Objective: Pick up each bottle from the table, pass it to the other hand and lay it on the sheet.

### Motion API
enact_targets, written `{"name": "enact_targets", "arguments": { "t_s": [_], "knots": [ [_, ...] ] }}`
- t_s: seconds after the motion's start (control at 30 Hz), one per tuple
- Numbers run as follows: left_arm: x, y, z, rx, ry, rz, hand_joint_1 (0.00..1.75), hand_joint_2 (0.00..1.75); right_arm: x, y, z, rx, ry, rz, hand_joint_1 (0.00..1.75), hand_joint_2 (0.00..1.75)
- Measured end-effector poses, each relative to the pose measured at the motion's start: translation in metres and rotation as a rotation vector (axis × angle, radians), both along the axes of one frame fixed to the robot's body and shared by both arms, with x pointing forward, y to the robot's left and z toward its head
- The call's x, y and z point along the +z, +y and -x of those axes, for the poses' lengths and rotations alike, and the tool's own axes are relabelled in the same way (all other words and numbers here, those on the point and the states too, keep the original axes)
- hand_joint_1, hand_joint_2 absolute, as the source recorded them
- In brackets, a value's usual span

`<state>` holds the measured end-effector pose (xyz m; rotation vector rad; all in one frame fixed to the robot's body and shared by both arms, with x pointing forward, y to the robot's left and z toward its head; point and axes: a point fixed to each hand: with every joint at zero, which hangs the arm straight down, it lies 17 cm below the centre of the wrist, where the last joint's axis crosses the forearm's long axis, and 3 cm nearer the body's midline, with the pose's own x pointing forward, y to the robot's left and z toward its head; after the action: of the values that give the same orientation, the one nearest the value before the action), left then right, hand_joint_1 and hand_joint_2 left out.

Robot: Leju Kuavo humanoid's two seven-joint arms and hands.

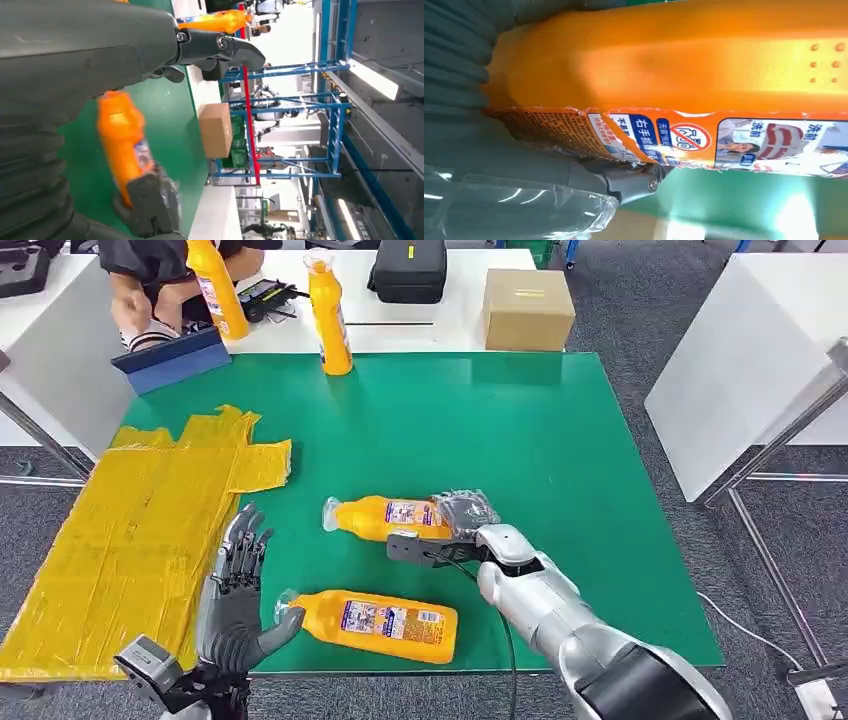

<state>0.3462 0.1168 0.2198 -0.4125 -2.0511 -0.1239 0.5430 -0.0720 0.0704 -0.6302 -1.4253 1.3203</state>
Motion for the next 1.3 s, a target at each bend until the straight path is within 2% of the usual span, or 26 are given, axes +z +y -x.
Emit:
{"name": "enact_targets", "arguments": {
  "t_s": [0.2,0.4,0.5,0.67,0.87,1.0,1.17,1.3],
  "knots": [
    [-0.002,-0.001,0.000,0.020,0.001,-0.055,0.00,1.75,0.049,-0.011,-0.004,-0.114,-0.161,-0.293,1.75,1.75],
    [0.009,-0.013,-0.005,0.000,-0.022,-0.102,0.00,1.75,0.078,-0.028,0.010,-0.193,-0.202,-0.605,1.75,1.75],
    [0.015,-0.019,-0.008,-0.015,-0.033,-0.115,0.00,1.75,0.092,-0.032,0.020,-0.189,-0.220,-0.734,1.75,1.75],
    [0.021,-0.023,-0.010,-0.027,-0.049,-0.123,0.00,1.75,0.104,-0.041,0.027,-0.192,-0.240,-0.812,1.75,1.75],
    [0.034,-0.052,-0.024,-0.099,-0.068,-0.204,0.00,1.75,0.129,-0.031,0.039,-0.079,-0.228,-1.128,1.75,1.75],
    [0.038,-0.078,-0.034,-0.171,-0.062,-0.239,0.00,1.75,0.134,-0.013,0.045,-0.024,-0.238,-1.171,1.75,1.75],
    [0.039,-0.110,-0.045,-0.253,-0.064,-0.290,0.00,1.75,0.137,0.019,0.052,0.066,-0.264,-1.148,1.75,1.75],
    [0.039,-0.121,-0.050,-0.286,-0.072,-0.312,0.00,1.75,0.136,0.023,0.047,0.067,-0.270,-1.124,1.75,1.75]
  ]
}}
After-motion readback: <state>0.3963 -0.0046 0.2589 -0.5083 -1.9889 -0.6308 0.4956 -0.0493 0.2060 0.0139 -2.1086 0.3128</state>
